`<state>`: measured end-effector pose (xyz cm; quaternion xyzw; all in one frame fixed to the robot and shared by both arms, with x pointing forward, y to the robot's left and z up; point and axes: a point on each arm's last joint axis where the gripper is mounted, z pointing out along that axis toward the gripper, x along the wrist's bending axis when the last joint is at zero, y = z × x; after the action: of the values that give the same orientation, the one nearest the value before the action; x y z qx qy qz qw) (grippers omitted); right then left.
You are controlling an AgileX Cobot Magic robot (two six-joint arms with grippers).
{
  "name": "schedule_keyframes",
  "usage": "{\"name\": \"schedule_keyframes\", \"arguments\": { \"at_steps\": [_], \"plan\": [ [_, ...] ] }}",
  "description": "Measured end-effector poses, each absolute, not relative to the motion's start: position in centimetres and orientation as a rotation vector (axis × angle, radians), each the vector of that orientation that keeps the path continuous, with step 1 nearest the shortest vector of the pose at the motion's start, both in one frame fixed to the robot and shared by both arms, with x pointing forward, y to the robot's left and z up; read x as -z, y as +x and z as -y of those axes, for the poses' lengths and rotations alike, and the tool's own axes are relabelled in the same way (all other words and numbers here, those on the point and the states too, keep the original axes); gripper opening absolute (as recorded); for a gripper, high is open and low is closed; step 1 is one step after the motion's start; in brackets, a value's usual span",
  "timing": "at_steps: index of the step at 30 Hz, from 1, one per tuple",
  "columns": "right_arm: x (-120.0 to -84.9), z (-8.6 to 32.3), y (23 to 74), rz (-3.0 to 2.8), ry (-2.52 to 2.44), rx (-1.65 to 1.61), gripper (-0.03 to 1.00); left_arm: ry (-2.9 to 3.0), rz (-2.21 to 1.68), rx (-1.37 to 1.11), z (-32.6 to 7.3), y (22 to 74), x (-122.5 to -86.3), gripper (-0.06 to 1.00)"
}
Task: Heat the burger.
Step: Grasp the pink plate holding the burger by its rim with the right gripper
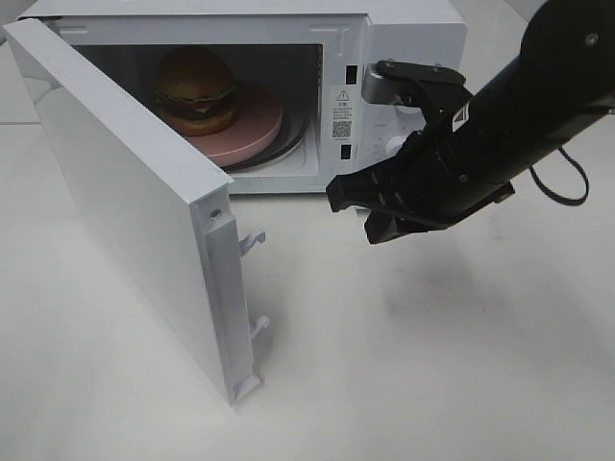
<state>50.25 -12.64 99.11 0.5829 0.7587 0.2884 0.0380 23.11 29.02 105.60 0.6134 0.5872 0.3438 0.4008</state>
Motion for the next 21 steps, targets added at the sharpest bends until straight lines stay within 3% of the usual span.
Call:
{"name": "schedule_keyframes", "arguments": {
  "at_steps": [7, 9, 21],
  "plan": [
    [-100.8, 12.6, 50.4, -2.632, 1.261, -0.692, 0.03, 1.551, -1.485, -0.87, -29.0, 23.1, -105.6, 0.99],
    [-101.5, 12.8, 50.4, -2.78, 0.805, -0.556, 0.03, 1.551, -1.485, -0.87, -29.0, 23.1, -105.6, 0.99],
    [-101.9, 13.2, 50.7, -2.78, -0.244, -0.327, 0.05, 1.551, -1.485, -0.87, -29.0, 23.1, -105.6, 0.99]
  ]
}}
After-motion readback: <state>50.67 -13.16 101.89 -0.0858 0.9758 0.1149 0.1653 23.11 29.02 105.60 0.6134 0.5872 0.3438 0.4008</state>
